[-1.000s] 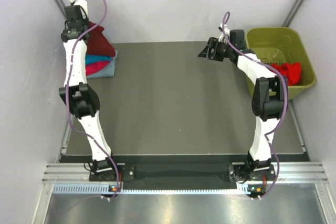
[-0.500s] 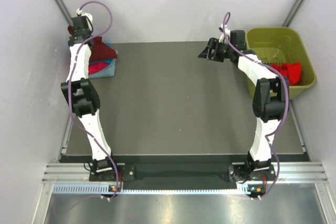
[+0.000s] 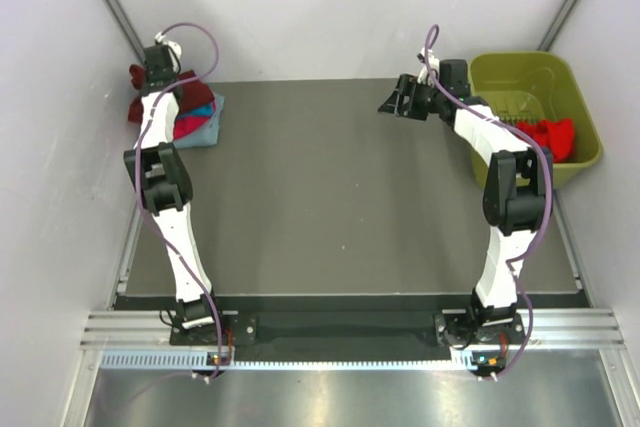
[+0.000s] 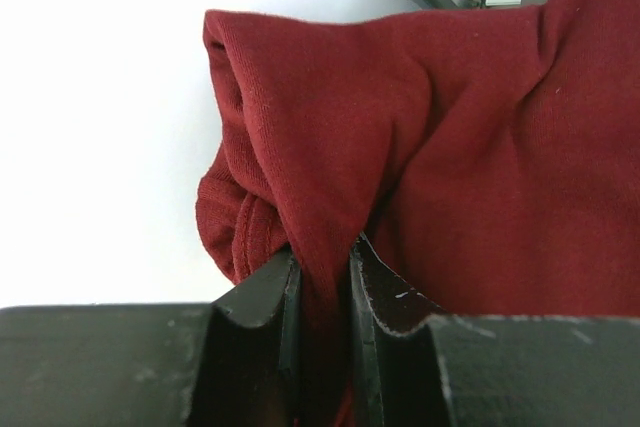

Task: Fold and stack the t-shirts
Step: Neatly place the folded tshirt to the corner

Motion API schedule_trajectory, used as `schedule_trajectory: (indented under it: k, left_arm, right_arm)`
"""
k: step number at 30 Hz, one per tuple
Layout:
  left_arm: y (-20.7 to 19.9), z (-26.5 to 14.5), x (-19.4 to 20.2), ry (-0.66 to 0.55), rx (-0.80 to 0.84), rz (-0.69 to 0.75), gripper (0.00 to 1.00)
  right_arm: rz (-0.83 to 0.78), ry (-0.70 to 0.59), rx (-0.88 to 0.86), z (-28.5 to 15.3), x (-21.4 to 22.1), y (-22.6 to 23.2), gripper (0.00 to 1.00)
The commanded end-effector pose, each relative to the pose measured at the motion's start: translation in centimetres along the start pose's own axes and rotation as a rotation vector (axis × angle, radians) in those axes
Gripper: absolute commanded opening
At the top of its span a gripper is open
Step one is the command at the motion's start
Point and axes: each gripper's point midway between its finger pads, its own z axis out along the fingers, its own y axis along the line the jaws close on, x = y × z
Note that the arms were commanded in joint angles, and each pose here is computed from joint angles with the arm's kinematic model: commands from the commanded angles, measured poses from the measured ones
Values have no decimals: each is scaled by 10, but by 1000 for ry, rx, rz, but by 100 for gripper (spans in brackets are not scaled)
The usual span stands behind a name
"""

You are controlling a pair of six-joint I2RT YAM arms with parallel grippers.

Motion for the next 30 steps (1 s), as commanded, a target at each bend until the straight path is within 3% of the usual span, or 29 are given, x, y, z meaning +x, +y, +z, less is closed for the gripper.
schedule_trajectory:
  k: [1,6,13,16,17,20,21,23,24,25,27,28,30]
  left_arm:
    - [28,7,-39,-141,-102,-33,0]
    - [33,15,-60,-206,-124,-53,0]
    - [10,25,-54,-193,-97,-45,2]
    - [3,21,-50,-175,-114,-46,26]
    - [4,20,-48,-166,-133,-50,44]
    - [9,10,-58,-179,-161,-85,59]
    - [13,1,-70,-202,-166,-115,70]
    - [15,-13,-88,-240,-176,-137,74]
    - [13,-20,-93,-250,-176,-132,89]
    - [12,-46,-123,-327,-179,-149,90]
    - [-8,-69,-137,-375,-158,-100,93]
    - [-6,-110,-173,-485,-161,-136,97]
    - [-30,-147,-193,-545,-109,-138,99]
  right_arm:
    - [-78,-70,-23,-18,-24,21,71]
    - [-76,-64,-22,-16,-21,20,71]
    - [-73,-56,-31,-11,-19,22,71]
    - [-72,-56,-28,-9,-18,20,71]
    - [-74,-56,-31,-8,-19,21,71]
    - [-74,-51,-33,-5,-17,21,71]
    - [-72,-48,-34,-4,-16,21,71]
    - [-75,-48,-37,-3,-16,22,71]
    - [-76,-46,-38,-3,-15,23,71]
    - [-76,-46,-39,-2,-15,23,71]
    - [-77,-44,-38,-2,-14,23,71]
    - [-80,-43,-36,-1,-14,23,71]
    - [-84,-44,-36,-1,-14,24,71]
